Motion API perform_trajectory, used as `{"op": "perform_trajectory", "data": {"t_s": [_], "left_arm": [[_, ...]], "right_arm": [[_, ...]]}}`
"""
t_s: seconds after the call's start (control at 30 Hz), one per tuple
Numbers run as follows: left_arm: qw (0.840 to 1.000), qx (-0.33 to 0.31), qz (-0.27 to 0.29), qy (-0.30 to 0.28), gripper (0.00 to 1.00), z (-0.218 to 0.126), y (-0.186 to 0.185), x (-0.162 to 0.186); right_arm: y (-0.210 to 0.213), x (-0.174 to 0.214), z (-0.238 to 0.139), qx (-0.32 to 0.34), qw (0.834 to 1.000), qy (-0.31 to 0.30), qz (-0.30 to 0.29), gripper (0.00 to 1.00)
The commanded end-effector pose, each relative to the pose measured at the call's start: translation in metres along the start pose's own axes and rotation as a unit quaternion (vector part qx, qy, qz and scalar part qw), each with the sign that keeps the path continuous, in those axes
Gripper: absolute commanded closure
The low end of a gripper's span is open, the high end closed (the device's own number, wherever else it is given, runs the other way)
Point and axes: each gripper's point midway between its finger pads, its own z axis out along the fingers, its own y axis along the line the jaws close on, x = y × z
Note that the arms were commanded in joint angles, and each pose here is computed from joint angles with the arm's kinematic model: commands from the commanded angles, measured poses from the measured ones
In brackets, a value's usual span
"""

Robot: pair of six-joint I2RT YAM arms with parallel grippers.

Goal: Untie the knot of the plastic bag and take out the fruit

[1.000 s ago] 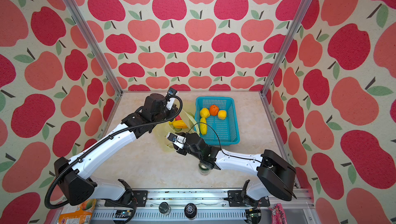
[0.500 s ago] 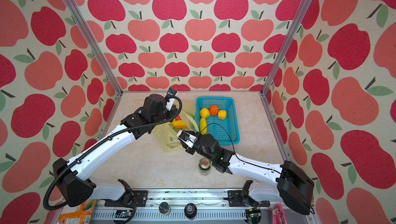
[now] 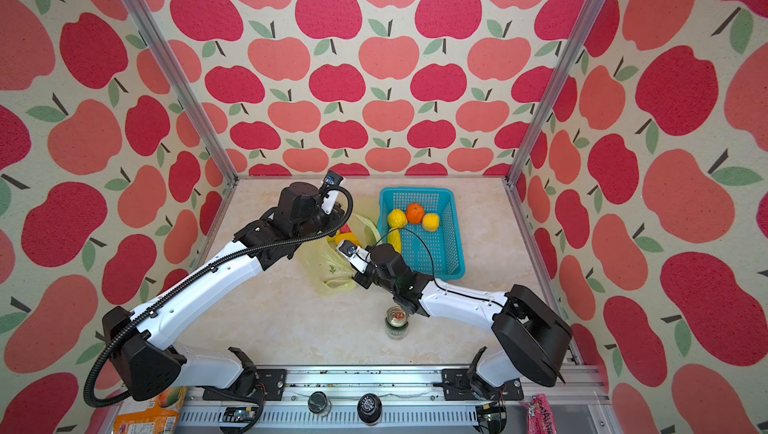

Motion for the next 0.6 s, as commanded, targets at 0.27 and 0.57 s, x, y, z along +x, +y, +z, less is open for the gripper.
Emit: {"op": "perform_trajectory", "data": {"t_s": [0.27,0.57], "left_arm": [[1.000,-0.002,0.004,-0.015,1.00,-0.004,0.000,-0.008],[1.000,0.000,0.003,-0.013,1.00,-0.004,-0.001,-0.007]], "right_arm": [[0.010,0.018,0.051,0.033,0.993,0.112,-0.030,0.69],[0.063,-0.008,0.047,-0.004,0.992,0.074,-0.102,0.55]]}}
